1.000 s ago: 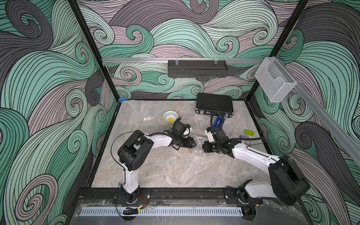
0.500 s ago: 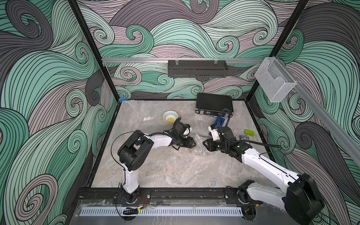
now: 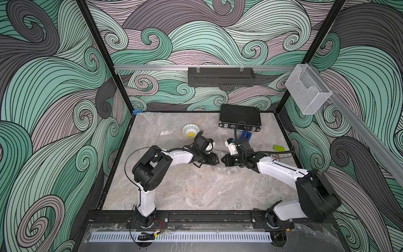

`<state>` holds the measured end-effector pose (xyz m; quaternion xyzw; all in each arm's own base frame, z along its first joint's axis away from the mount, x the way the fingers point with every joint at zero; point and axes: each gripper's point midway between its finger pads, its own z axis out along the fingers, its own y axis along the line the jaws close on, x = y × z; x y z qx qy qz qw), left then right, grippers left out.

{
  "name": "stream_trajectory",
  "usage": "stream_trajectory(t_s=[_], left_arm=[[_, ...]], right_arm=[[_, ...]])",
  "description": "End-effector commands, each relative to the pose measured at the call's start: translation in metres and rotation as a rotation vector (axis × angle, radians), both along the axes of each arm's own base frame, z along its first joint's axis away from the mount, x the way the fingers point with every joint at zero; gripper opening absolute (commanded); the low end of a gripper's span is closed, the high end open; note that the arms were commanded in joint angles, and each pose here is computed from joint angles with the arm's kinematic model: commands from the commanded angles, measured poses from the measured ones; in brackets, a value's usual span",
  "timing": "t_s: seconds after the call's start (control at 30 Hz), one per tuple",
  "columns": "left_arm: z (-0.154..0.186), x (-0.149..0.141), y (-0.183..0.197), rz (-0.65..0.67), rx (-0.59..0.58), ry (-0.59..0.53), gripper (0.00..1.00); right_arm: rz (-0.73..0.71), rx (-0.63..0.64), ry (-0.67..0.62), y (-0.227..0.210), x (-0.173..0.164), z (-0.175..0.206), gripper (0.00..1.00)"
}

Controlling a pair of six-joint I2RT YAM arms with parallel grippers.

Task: Wrap bowls in bubble wrap
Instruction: Wrap the bowl in bubble wrap.

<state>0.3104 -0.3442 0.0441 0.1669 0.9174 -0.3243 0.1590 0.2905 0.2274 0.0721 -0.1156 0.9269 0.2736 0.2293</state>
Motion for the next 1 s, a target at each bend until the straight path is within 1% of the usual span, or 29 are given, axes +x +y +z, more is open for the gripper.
stream_trajectory(t_s=[0.0,0.1,0.2,0.3,0.43,0.57,0.7,0.8,0.9,0.97], left_arm=[[0.004,0.003,-0.001,0.0,0.002,-0.008,0.59],[0.013,0.001,0.002,0.007,-0.01,-0.026,0.61],[0.026,0.0,0.002,0.013,-0.031,-0.038,0.68],[0.038,0.003,-0.001,0.016,-0.058,-0.054,0.76],[0.042,0.012,-0.011,-0.003,-0.052,-0.047,0.8],[0.028,0.019,-0.018,-0.024,-0.014,-0.017,0.79],[0.019,0.029,-0.015,-0.034,0.04,-0.017,0.73],[0.015,0.026,-0.018,-0.073,0.031,0.023,0.7],[0.016,0.02,-0.019,-0.12,0.018,0.03,0.74],[0.019,0.015,-0.021,-0.161,-0.005,0.04,0.74]], right_arm=[[-0.055,-0.02,-0.008,-0.005,0.012,-0.012,0.04],[-0.044,-0.026,0.037,-0.004,0.008,-0.027,0.04],[-0.052,-0.029,0.048,-0.006,0.006,-0.033,0.04],[-0.053,-0.026,0.047,-0.007,0.004,-0.034,0.04],[-0.049,-0.007,0.035,-0.006,0.002,-0.03,0.05],[-0.039,0.0,0.031,-0.007,-0.001,-0.028,0.05],[-0.037,0.001,0.032,-0.008,-0.003,-0.027,0.05],[-0.033,0.008,0.021,-0.008,-0.004,-0.024,0.05],[-0.033,0.007,0.017,-0.009,-0.004,-0.023,0.05],[-0.03,0.006,0.02,-0.009,-0.004,-0.024,0.05]])
